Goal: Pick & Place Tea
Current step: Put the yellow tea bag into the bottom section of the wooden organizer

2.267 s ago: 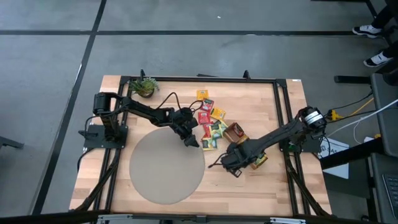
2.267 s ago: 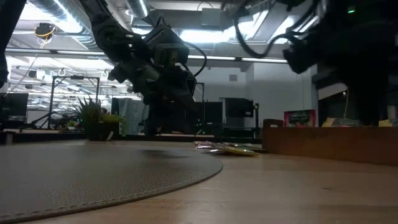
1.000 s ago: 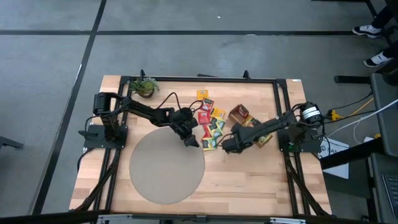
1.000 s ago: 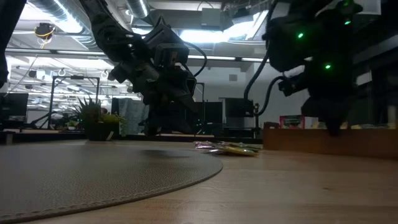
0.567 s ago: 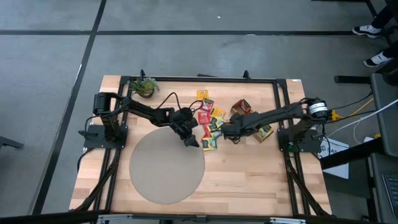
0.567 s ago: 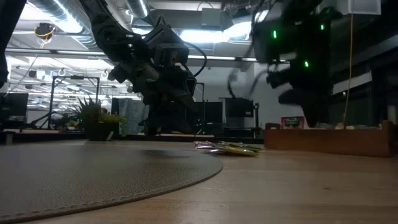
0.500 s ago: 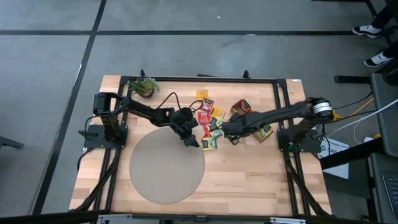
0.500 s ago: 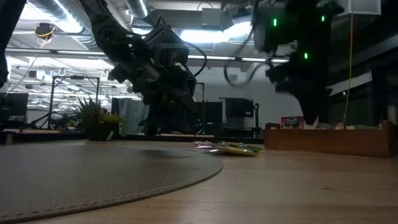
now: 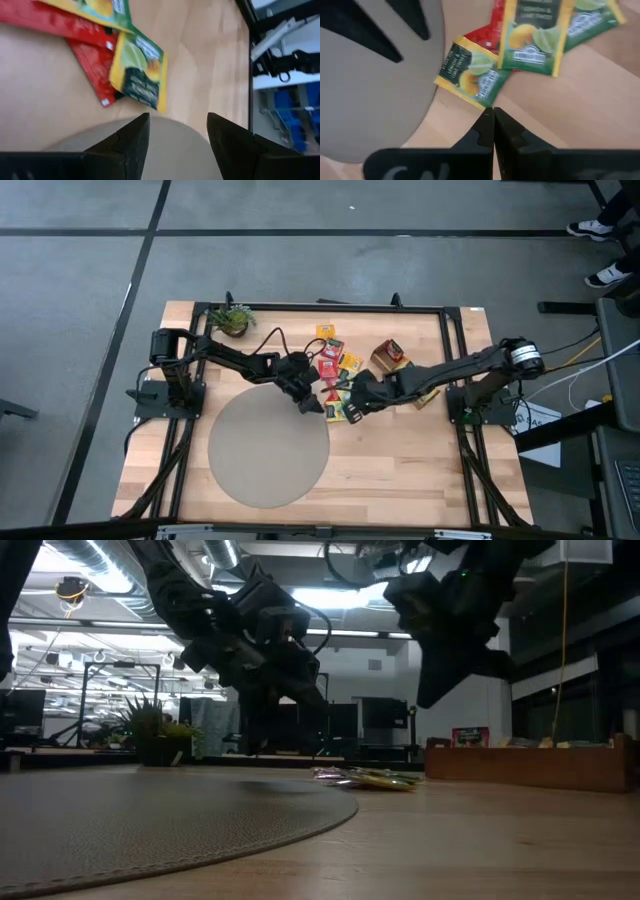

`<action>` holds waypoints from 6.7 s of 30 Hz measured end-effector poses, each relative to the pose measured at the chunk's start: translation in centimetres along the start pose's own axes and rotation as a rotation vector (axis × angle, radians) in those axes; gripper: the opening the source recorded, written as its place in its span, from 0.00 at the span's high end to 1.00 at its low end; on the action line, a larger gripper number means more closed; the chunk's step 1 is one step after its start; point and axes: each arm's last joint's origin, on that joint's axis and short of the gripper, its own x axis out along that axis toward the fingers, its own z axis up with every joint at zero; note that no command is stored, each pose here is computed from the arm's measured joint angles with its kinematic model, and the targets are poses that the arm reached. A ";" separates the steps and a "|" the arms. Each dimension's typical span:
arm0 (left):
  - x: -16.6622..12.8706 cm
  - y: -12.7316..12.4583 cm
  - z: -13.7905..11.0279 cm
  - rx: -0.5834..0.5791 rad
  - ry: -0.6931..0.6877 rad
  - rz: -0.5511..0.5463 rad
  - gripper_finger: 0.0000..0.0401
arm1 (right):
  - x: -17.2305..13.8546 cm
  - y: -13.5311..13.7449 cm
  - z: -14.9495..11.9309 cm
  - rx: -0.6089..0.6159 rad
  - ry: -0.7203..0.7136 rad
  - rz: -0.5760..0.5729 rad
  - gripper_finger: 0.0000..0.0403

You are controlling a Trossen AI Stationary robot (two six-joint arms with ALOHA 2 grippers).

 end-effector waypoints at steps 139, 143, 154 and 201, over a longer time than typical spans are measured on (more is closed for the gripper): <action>-3.0 -3.0 3.2 0.219 0.152 -0.070 0.99 | 2.7 2.8 3.3 -0.392 -0.055 0.460 0.76; -3.0 -3.1 3.3 0.230 0.143 -0.079 0.99 | 2.7 2.8 3.3 -0.385 -0.053 0.459 0.87; -3.8 -2.5 4.0 0.190 0.176 -0.184 0.98 | 2.6 2.5 3.3 -0.343 -0.015 0.442 0.99; -11.8 0.5 -2.7 -0.254 -0.868 -0.189 0.56 | 1.4 -2.2 5.0 0.338 -0.715 0.726 0.99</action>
